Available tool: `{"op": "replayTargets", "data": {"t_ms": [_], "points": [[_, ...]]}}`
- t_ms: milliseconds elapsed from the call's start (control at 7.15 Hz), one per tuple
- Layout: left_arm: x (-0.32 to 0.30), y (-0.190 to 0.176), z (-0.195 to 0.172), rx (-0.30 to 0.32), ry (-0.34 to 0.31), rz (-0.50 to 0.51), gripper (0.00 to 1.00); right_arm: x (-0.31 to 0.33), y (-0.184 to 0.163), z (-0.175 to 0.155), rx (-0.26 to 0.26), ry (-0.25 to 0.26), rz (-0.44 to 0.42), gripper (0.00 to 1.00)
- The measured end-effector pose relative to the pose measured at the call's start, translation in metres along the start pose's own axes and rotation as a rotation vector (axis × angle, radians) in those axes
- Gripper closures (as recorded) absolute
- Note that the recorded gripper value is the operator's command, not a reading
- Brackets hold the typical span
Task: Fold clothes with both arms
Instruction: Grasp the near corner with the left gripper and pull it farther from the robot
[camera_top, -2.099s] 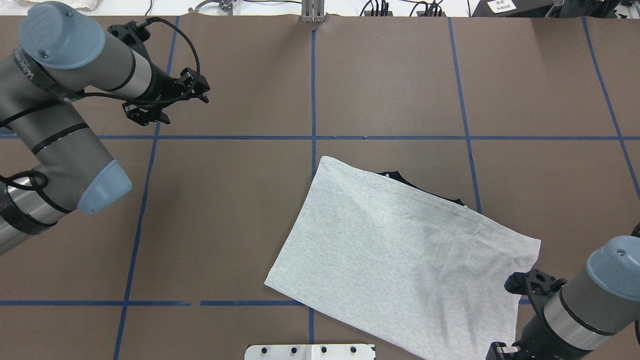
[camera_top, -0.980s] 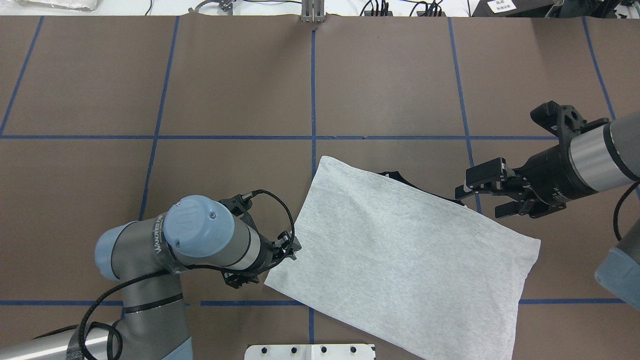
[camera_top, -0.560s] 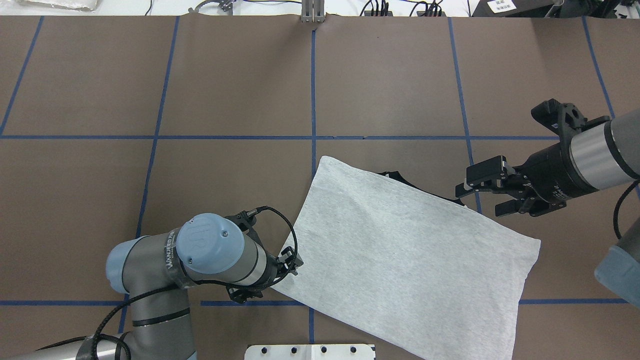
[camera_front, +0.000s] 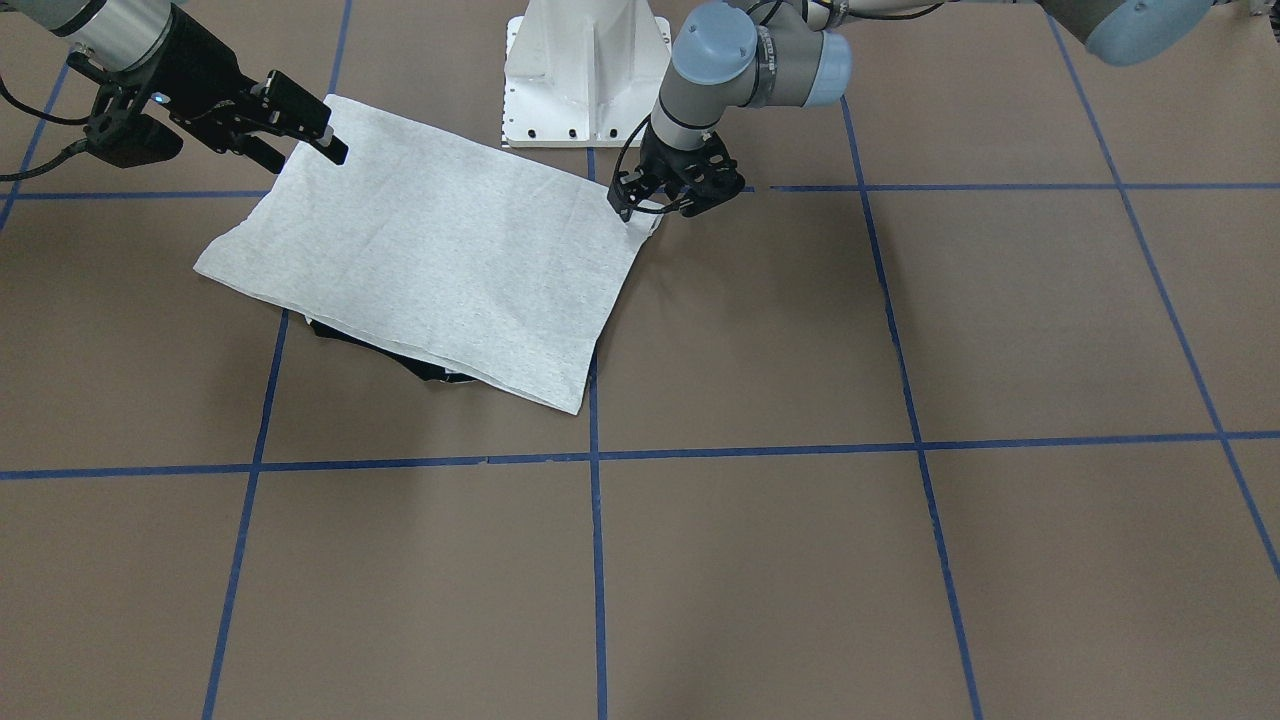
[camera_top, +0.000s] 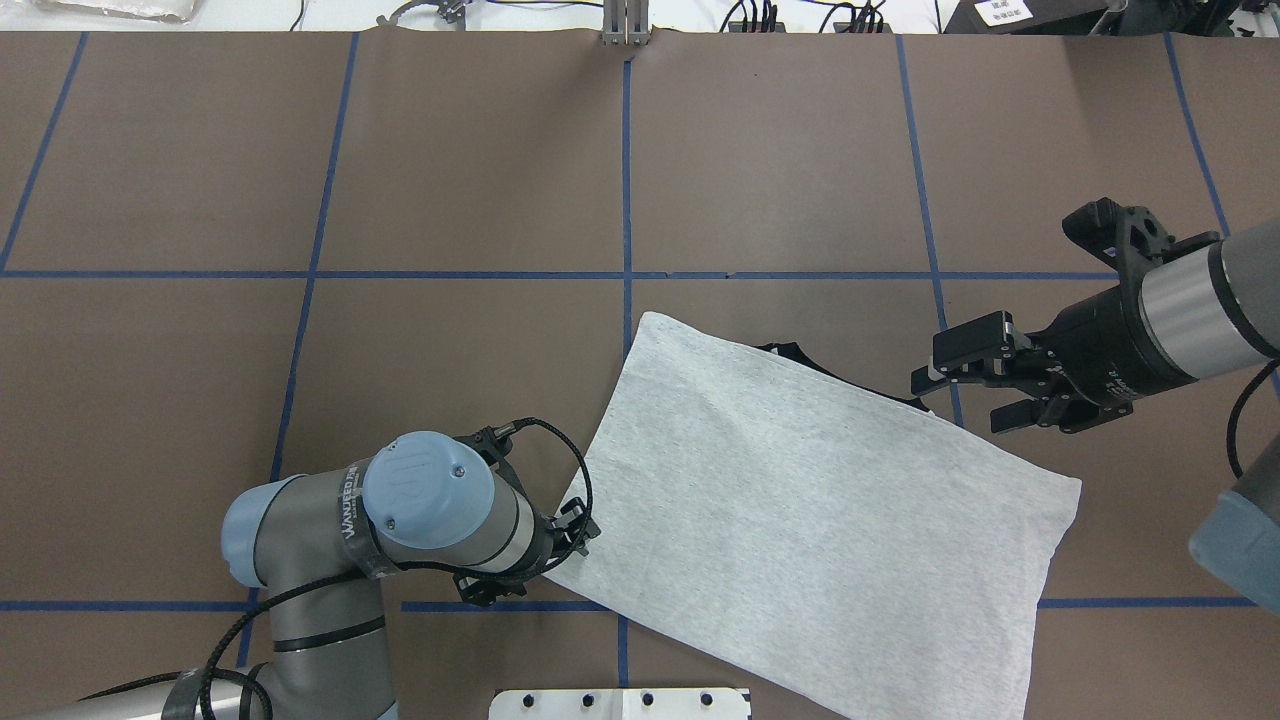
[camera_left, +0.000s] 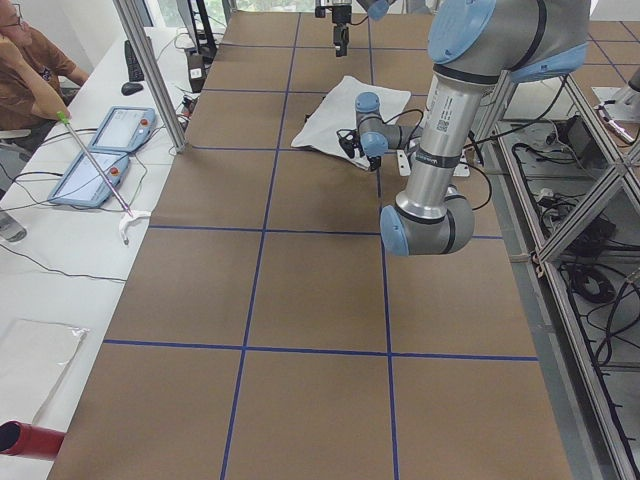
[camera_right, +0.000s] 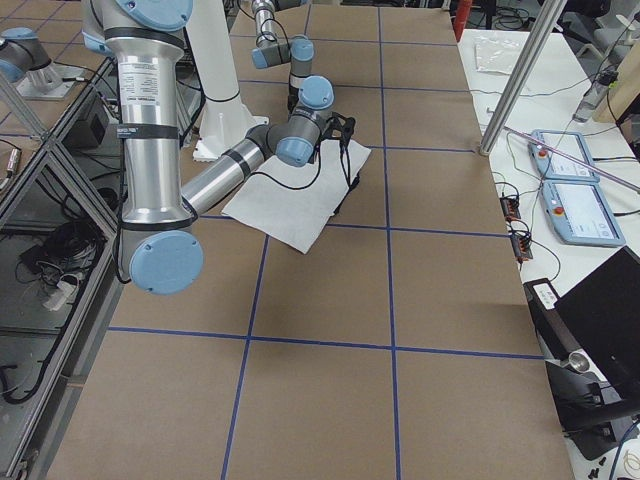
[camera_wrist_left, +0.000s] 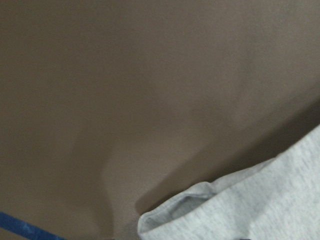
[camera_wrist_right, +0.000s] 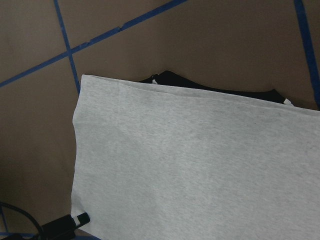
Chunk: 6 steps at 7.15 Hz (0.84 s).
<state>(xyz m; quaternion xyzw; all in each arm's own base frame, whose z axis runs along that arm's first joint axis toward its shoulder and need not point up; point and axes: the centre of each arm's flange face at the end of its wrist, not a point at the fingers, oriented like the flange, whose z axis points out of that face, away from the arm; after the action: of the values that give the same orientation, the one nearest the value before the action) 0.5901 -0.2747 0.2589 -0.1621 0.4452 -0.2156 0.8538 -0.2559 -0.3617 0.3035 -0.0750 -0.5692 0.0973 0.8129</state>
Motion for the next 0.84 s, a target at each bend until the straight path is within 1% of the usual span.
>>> {"op": "replayTargets", "data": {"t_ms": [140, 280, 420, 840], "points": [[0.0002, -0.0005, 0.0004, 0.001, 0.0, -0.001, 0.69, 0.0007, -0.0002, -0.0001, 0.0, 0.001, 0.001, 0.0], [0.0005, -0.0007, 0.0001, 0.001, 0.0, -0.001, 0.87, 0.0014, -0.0003, -0.0001, 0.0, 0.002, 0.002, 0.0], [0.0007, -0.0005, -0.0001, 0.001, 0.001, 0.0, 1.0, 0.0024, -0.0005, 0.0001, 0.0, 0.003, 0.004, 0.0], [0.0038, 0.0017, -0.0072, -0.004, 0.015, 0.004, 1.0, 0.0056, -0.0024, 0.0015, 0.001, 0.01, 0.011, 0.0]]}}
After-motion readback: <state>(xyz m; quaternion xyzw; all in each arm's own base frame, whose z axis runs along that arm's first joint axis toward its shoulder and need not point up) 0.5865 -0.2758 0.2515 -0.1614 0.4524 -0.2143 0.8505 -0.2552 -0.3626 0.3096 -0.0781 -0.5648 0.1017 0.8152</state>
